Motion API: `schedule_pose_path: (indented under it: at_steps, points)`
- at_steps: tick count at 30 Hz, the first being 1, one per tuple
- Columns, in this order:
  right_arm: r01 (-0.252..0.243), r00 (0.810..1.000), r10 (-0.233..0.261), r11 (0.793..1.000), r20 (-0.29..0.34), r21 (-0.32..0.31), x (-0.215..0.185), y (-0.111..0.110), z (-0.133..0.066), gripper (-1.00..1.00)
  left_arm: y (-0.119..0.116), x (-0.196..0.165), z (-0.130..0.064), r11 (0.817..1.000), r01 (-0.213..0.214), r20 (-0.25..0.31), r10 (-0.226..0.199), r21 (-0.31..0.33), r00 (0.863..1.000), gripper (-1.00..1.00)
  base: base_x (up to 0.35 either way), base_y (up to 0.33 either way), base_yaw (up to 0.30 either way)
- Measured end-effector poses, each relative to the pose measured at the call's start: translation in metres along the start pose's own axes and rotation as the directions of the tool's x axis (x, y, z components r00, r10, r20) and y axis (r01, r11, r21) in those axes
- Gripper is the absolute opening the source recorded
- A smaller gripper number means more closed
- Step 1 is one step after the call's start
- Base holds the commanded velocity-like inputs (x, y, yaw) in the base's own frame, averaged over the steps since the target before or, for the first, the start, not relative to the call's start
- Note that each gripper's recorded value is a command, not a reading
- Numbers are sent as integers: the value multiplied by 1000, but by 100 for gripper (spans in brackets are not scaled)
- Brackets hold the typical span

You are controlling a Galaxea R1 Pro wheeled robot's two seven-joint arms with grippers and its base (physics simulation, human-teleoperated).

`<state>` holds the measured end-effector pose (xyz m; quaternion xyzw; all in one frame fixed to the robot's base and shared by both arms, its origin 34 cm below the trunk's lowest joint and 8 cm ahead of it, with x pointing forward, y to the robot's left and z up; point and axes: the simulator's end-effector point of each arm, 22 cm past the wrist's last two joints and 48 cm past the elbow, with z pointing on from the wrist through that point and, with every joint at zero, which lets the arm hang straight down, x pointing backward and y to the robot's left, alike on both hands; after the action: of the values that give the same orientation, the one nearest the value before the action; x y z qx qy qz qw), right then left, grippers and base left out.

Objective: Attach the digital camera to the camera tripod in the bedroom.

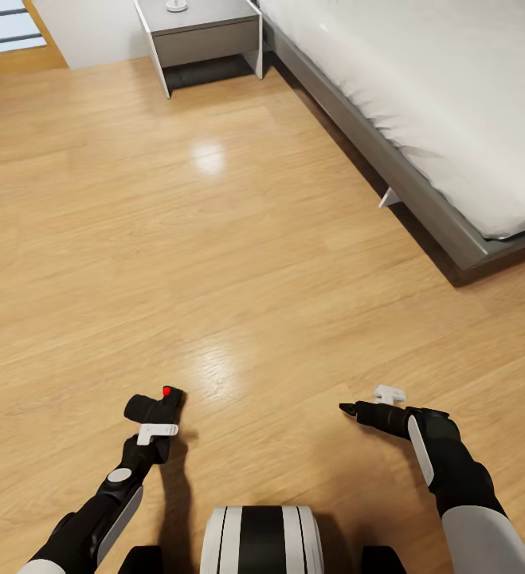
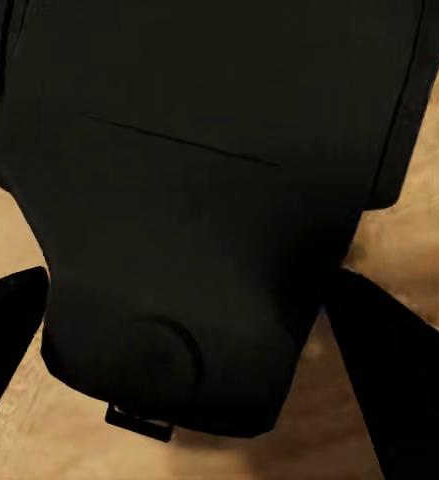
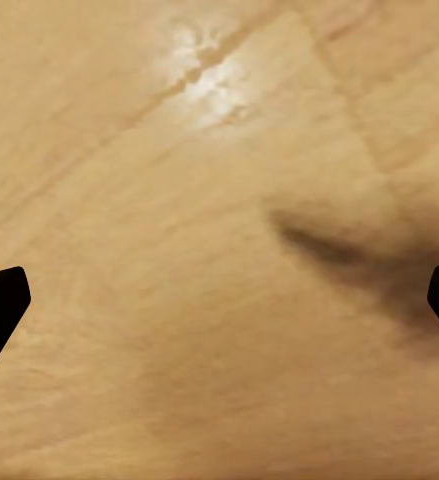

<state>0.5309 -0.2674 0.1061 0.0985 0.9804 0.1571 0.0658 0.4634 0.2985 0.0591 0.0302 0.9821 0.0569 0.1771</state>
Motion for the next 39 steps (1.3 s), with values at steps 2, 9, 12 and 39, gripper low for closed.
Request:
schedule_pose_path:
  at_steps: [2,9,12,39]
  points:
    - [0,1000,0,1000,0,0,0,0,0,100,0,-1,0,1000,2,2,-2,1,1000,-100,0,0,0]
    - [0,1000,0,1000,0,0,0,0,0,100,-1,-2,0,1000,4,4,-4,2,1000,-100,0,0,0]
    - [0,1000,0,1000,0,0,0,0,0,100,-1,-3,0,1000,5,7,-5,2,1000,-100,0,0,0]
    - [6,1000,-6,1000,-5,-3,1,1,0,100,-116,-197,-97,968,252,135,-252,17,958,-100,0,0,0]
